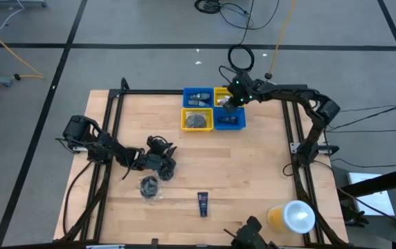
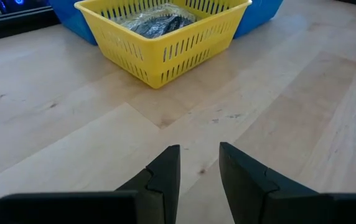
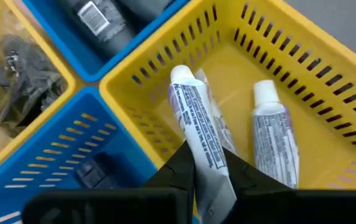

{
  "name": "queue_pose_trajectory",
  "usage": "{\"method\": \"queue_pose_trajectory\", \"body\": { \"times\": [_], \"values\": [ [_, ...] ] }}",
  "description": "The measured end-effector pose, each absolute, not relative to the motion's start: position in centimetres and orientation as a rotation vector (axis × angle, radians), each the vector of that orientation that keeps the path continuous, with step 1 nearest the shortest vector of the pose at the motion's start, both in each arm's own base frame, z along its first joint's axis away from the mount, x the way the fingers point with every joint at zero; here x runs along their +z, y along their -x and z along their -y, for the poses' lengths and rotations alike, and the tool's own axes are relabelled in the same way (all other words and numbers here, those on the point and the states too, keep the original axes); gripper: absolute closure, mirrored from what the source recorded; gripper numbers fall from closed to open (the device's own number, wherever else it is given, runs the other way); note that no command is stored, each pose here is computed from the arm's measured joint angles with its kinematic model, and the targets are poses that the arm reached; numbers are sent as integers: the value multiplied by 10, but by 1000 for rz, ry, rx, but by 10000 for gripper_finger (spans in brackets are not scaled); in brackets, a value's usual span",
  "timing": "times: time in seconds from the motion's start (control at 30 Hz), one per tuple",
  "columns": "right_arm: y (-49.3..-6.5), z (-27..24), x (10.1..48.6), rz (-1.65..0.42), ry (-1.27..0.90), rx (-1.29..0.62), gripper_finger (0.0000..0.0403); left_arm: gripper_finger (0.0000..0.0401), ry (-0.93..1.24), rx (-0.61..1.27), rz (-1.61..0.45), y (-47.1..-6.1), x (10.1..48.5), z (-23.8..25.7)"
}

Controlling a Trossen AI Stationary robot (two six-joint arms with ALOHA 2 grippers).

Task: Pick & Place Travel size toiletries
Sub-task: Put the white toothpaste into the right yellow bin

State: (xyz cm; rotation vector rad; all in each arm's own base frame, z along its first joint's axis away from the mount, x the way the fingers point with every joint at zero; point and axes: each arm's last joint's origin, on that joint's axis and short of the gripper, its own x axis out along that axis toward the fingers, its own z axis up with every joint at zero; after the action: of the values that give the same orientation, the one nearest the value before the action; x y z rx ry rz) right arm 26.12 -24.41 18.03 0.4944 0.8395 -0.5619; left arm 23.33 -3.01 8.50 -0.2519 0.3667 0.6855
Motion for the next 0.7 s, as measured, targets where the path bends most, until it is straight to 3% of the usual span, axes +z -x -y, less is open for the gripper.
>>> {"method": "queue_pose_trajectory", "body": {
  "times": [0.3,0.7],
  "values": [
    [-259,245,184,-834,-463,-557,365,293,251,685,-367,-233,85,30],
    [-248,248,200,-795,-488,-602,257,293,252,685,-368,-233,85,30]
  ]
}}
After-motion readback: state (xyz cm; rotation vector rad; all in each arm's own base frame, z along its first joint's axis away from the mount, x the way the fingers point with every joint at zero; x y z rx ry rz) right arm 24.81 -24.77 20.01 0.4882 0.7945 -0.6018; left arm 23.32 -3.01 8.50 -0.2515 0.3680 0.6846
